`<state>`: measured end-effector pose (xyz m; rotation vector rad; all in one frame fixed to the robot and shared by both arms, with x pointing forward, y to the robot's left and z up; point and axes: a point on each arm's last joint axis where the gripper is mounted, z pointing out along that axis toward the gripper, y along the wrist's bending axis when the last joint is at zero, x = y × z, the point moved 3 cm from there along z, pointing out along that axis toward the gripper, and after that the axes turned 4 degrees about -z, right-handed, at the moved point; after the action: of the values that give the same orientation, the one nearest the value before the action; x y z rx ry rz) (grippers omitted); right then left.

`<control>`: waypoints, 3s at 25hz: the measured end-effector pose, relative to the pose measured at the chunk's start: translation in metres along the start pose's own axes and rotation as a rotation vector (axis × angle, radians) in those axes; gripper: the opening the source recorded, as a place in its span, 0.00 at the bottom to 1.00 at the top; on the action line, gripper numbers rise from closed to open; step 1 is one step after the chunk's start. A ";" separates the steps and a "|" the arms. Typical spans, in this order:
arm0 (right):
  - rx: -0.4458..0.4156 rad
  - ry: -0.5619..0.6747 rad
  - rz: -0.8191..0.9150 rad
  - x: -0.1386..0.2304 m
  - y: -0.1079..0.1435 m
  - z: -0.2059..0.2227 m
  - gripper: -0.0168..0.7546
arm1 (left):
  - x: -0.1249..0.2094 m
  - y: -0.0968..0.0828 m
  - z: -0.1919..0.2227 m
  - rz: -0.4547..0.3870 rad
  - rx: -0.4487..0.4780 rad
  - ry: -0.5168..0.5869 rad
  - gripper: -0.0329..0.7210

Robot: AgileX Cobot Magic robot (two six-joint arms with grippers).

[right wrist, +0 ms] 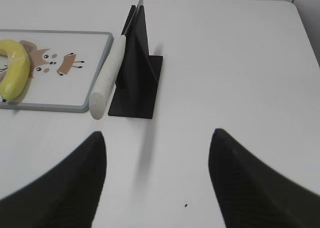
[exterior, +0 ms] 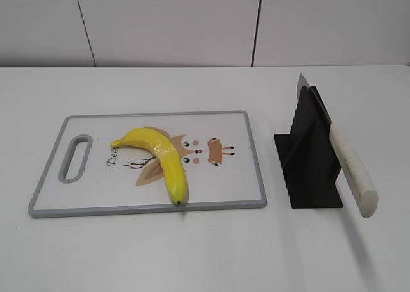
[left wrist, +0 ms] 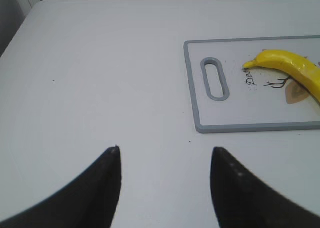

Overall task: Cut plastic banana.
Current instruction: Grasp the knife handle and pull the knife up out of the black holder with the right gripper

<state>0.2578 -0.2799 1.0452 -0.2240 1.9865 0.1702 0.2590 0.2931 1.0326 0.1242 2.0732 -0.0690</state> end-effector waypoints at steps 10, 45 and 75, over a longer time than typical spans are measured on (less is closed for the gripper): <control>0.000 0.000 0.000 0.000 0.000 0.000 0.66 | 0.000 0.000 0.000 0.000 0.000 0.000 0.75; -0.014 0.473 0.034 -0.053 -0.011 0.050 0.66 | 0.000 0.000 0.000 0.000 0.000 0.000 0.75; -0.122 1.040 0.021 -0.045 0.041 0.249 0.66 | 0.000 0.000 0.000 0.000 0.000 0.000 0.75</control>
<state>0.4862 -0.1810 0.9848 -0.4271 3.0149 0.2111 0.2590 0.2931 1.0326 0.1240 2.0732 -0.0691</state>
